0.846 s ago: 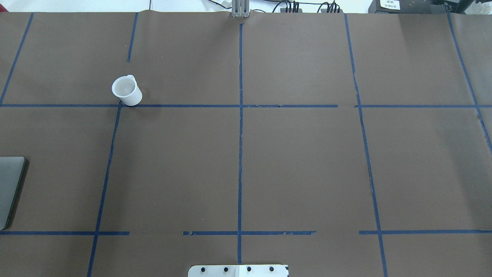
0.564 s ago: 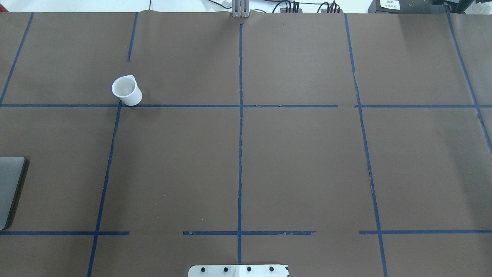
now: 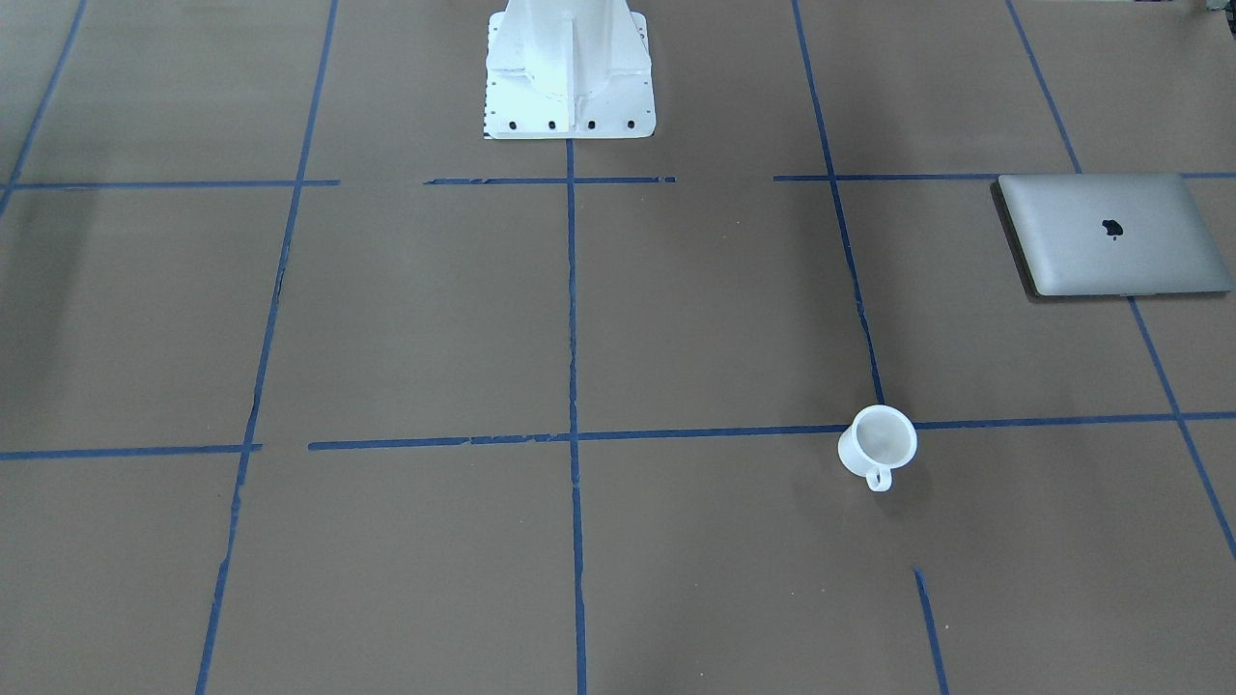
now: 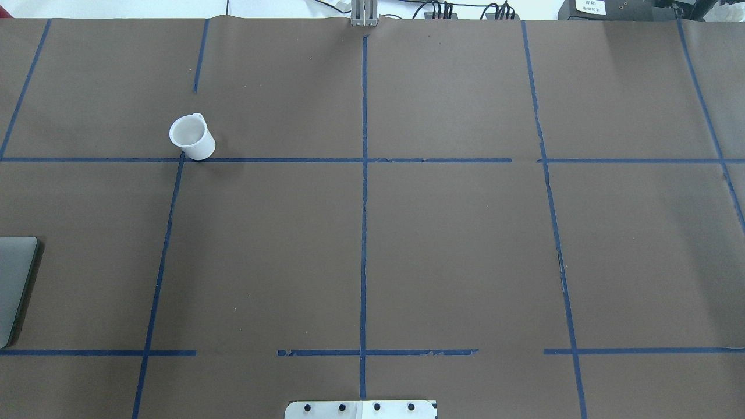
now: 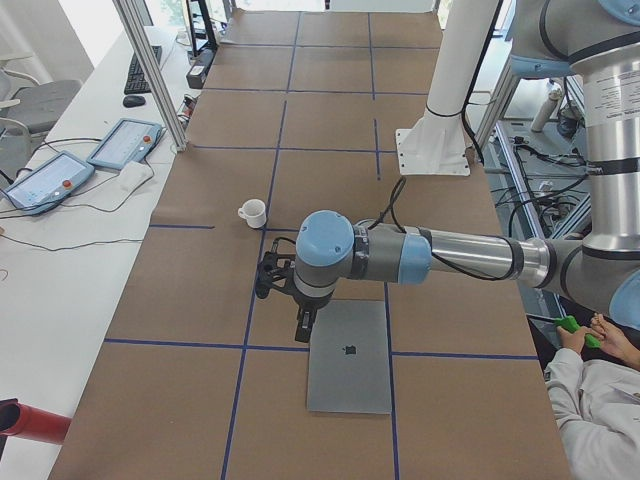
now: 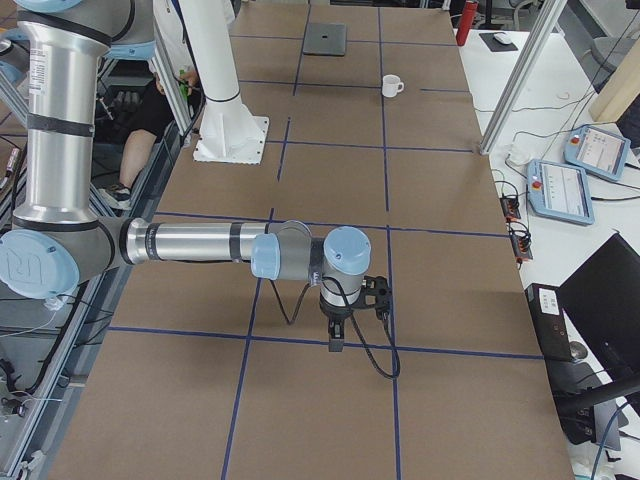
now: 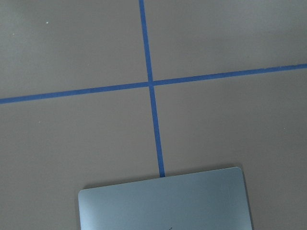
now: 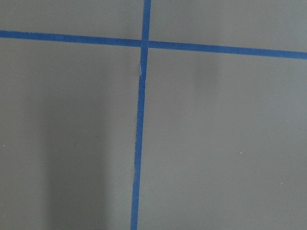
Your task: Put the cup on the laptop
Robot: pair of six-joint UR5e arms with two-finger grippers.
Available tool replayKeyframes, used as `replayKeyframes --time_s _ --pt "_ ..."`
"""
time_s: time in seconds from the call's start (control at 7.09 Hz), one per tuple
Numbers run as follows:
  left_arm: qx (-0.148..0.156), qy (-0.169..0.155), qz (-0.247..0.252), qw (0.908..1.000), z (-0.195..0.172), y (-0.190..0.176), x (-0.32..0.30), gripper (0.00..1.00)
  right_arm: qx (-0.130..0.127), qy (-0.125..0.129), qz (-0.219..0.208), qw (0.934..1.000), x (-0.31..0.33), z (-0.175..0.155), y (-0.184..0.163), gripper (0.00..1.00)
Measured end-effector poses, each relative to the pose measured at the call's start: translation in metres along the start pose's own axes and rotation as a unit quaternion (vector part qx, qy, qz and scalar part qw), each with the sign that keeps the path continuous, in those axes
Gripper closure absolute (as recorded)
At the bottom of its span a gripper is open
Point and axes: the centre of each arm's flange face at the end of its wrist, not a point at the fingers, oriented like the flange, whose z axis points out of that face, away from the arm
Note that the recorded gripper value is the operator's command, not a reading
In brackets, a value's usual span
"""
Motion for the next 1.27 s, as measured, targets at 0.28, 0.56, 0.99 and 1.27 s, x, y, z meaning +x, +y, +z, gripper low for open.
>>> replayKeyframes --time_s 0.28,0.56,0.99,1.27 --pt "0.008 0.039 0.017 0.9991 0.02 -0.039 0.051 0.0 0.0 0.0 0.0 1.0 0.0 0.0 0.0 0.0" --pt "-0.006 0.074 0.017 0.9971 0.059 -0.109 0.145 0.0 0.0 0.0 0.0 1.0 0.0 0.0 0.0 0.0" --pt "-0.041 0.055 -0.013 0.9975 0.155 -0.234 0.274 0.0 0.0 0.0 0.0 1.0 0.0 0.0 0.0 0.0" --pt "-0.043 0.033 -0.03 0.9981 0.213 -0.293 0.304 0.0 0.0 0.0 0.0 1.0 0.0 0.0 0.0 0.0"
